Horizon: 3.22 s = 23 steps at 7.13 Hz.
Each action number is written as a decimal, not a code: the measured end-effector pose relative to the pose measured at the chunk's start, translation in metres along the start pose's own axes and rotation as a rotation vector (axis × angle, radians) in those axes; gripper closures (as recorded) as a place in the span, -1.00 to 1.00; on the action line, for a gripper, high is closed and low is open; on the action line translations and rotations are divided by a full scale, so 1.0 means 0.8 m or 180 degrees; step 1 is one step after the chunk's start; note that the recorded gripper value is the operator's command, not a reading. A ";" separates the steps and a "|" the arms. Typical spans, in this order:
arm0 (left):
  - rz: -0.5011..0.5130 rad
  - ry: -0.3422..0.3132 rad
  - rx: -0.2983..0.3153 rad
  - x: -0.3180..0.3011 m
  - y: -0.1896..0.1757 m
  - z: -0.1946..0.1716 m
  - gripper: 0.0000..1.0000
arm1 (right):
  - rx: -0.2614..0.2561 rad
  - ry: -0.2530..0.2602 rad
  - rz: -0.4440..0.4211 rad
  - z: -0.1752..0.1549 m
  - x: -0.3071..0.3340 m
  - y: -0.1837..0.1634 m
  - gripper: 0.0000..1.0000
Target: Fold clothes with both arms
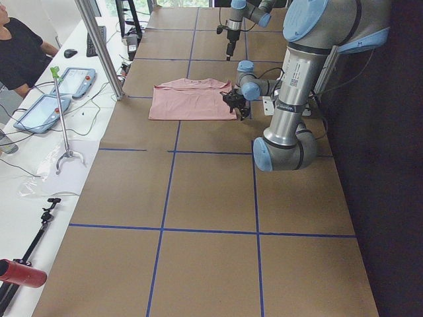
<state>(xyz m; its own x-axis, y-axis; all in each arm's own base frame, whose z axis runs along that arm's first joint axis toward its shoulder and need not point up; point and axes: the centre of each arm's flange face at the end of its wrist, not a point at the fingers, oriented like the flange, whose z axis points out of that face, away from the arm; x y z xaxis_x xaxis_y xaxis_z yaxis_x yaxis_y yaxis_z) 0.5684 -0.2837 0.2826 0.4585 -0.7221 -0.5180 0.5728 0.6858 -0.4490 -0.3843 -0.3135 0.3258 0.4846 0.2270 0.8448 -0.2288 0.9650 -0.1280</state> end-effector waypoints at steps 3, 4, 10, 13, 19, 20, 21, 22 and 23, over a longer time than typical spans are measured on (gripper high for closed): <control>-0.0063 -0.0013 -0.0005 -0.002 0.004 0.002 1.00 | -0.0001 0.0002 0.0002 0.000 0.001 -0.001 -1.00; -0.0117 -0.0006 -0.0013 -0.001 0.005 0.000 1.00 | 0.0000 0.0004 0.0003 0.000 0.001 -0.001 -1.00; 0.0022 0.0054 -0.0073 0.000 0.006 -0.052 1.00 | -0.0010 -0.0006 0.0001 0.002 -0.003 0.000 -1.00; 0.0084 0.0027 -0.0053 -0.002 0.006 -0.053 1.00 | -0.0016 0.0000 0.0107 0.018 -0.016 -0.002 -1.00; 0.0118 0.0033 -0.0064 -0.002 0.006 -0.055 1.00 | 0.0038 0.0566 0.0792 0.119 -0.162 0.013 -1.00; 0.0119 0.0036 -0.0068 -0.002 0.007 -0.056 1.00 | 0.0041 0.0629 0.0858 0.137 -0.167 0.015 -1.00; 0.0119 0.0039 -0.0073 -0.002 0.007 -0.056 1.00 | 0.0042 0.0687 0.0925 0.152 -0.169 0.017 -1.00; 0.0121 0.0041 -0.0079 -0.002 0.008 -0.057 1.00 | 0.0044 0.0745 0.0961 0.164 -0.168 0.018 -1.00; 0.0123 0.0042 -0.0083 -0.002 0.008 -0.058 1.00 | 0.0044 0.0779 0.0976 0.171 -0.166 0.019 -1.00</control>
<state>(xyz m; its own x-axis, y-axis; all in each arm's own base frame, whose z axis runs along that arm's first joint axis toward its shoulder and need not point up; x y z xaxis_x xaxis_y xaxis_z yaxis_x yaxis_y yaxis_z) 0.5399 -0.2739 0.2469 0.4708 -0.6940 -0.5447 0.5369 0.7153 -0.4472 -0.5675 -0.3470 0.2828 0.5788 0.5307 0.6192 -0.4048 0.8461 -0.3468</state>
